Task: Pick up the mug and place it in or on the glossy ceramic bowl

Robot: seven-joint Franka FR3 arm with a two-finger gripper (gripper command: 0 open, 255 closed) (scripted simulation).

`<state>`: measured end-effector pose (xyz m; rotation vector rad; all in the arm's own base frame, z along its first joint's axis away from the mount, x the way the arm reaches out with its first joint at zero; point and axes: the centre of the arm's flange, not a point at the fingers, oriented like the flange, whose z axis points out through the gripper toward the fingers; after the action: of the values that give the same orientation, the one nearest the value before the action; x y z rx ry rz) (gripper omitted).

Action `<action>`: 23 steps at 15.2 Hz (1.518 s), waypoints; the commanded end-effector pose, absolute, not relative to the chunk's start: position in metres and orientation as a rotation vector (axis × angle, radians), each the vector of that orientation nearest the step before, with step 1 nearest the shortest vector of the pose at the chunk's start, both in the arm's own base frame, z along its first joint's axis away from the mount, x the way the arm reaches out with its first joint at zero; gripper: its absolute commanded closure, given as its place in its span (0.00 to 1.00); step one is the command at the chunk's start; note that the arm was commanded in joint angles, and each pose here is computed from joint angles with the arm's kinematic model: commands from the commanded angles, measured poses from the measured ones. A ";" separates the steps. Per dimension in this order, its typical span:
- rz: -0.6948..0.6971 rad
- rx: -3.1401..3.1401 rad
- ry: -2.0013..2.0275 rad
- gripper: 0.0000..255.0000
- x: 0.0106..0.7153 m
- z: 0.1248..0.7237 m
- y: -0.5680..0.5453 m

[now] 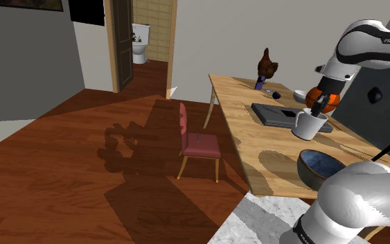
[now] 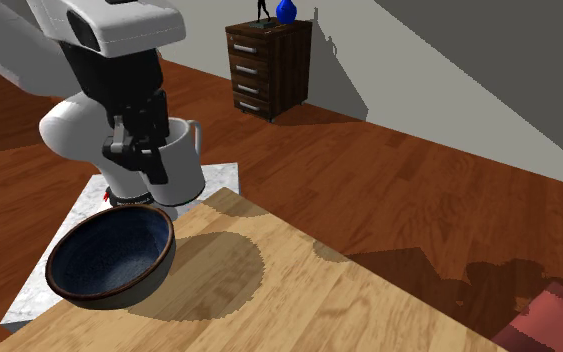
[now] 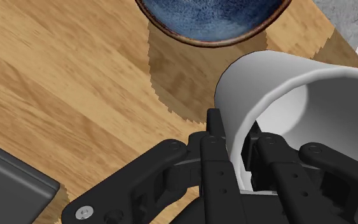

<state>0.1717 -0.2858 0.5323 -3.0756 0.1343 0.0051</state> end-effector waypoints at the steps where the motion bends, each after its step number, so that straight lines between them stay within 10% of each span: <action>1: 0.007 -3.075 0.133 1.00 0.145 0.534 -0.291; 23: 0.007 -3.075 0.133 1.00 0.064 0.458 -0.297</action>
<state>0.0636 -0.2981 0.4639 -3.0751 0.1333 0.0075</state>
